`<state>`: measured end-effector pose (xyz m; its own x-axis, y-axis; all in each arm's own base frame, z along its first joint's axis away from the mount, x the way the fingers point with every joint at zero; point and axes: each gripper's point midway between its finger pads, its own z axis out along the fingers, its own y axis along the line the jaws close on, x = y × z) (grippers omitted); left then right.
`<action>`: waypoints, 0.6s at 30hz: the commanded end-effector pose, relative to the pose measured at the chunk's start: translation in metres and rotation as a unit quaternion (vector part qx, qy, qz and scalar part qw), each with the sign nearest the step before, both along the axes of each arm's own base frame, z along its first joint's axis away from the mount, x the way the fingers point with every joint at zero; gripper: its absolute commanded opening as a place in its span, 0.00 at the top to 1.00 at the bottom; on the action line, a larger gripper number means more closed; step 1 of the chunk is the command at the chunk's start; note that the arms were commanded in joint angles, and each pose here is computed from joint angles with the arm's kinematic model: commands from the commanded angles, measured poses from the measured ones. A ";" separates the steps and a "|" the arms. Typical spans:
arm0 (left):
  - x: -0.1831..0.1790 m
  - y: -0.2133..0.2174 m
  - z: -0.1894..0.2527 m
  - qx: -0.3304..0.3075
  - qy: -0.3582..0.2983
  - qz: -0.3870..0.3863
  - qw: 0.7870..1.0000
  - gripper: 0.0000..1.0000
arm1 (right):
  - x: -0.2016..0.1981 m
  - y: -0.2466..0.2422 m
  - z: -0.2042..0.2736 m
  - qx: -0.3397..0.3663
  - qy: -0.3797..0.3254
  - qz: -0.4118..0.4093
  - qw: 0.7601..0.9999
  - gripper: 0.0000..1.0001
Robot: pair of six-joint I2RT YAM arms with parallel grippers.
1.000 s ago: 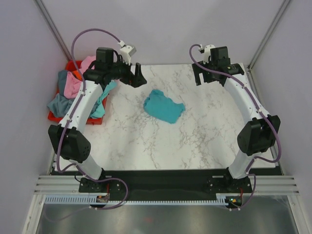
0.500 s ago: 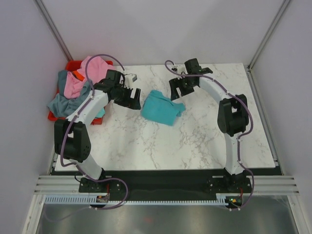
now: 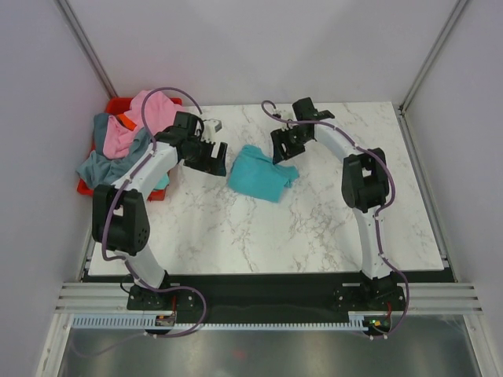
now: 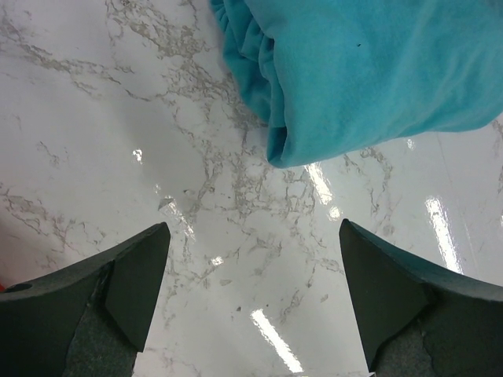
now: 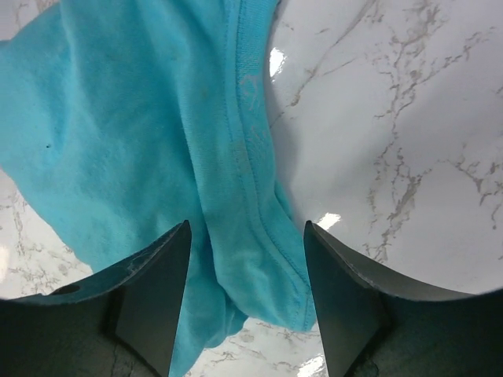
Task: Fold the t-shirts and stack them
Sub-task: Flatten the tshirt out
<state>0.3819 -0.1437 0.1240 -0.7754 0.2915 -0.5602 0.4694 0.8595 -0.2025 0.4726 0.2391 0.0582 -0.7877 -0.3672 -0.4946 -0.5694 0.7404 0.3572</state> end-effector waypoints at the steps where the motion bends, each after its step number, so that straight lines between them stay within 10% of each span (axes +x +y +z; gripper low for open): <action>1: 0.019 -0.002 0.011 0.000 -0.028 -0.004 1.000 0.04 | -0.005 0.015 0.012 0.025 -0.005 0.034 0.999 0.32; 4: 0.022 -0.003 0.011 0.000 -0.027 -0.001 1.000 0.04 | -0.012 0.020 0.006 0.028 0.005 0.051 0.998 0.31; 8: 0.026 -0.001 0.013 0.003 -0.032 0.002 0.999 0.04 | -0.010 0.022 0.003 0.024 0.001 0.058 0.998 0.82; 11: 0.026 0.000 0.013 0.006 -0.034 0.003 0.999 0.04 | -0.001 0.019 0.013 0.013 -0.021 0.052 0.998 1.00; 18: 0.030 0.005 0.019 0.017 -0.052 0.011 0.998 0.04 | 0.027 0.000 0.106 -0.033 -0.169 0.053 0.984 1.00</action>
